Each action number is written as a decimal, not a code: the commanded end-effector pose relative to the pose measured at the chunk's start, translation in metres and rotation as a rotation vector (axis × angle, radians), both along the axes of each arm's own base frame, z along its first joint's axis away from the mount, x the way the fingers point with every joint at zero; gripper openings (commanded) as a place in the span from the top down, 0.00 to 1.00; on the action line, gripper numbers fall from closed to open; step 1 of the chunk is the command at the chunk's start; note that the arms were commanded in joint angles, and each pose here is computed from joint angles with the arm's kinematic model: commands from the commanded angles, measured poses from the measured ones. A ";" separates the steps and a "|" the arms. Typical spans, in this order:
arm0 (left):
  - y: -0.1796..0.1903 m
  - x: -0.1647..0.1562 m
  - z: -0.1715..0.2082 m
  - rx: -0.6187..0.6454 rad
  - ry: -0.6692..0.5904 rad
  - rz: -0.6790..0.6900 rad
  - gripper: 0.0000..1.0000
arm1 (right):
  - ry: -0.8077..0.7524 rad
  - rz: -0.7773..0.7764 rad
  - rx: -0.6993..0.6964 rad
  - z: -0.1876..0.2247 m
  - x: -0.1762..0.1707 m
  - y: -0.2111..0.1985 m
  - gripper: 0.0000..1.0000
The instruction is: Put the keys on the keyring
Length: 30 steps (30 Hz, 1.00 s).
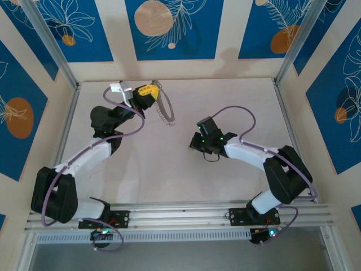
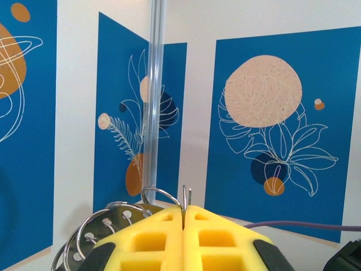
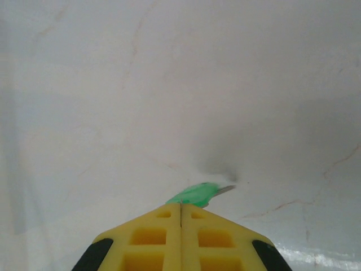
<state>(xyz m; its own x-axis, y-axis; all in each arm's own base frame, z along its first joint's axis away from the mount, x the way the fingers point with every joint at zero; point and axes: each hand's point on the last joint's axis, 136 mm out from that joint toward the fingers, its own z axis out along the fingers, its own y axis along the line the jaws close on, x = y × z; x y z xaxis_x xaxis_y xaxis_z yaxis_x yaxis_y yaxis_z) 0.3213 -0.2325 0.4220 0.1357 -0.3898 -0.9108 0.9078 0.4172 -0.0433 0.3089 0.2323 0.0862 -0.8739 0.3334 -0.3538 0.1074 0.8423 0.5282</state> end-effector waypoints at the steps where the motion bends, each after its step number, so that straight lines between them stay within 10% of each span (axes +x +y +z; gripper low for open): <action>1: 0.002 -0.010 0.015 -0.012 -0.063 -0.035 1.00 | -0.138 0.047 0.091 0.041 0.006 0.002 1.00; 30: -0.064 -0.065 0.039 0.159 -0.172 -0.241 1.00 | -1.081 0.375 0.373 0.311 -0.026 -0.040 1.00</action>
<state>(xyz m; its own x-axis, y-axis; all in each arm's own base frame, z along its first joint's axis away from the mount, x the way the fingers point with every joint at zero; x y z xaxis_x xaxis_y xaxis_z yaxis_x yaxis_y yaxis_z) 0.2714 -0.2998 0.4293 0.0941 -0.2478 -0.9642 0.9851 0.1629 0.0543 0.3032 0.1877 0.3567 -0.3907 0.3729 -0.8416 -0.6259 0.5628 0.5399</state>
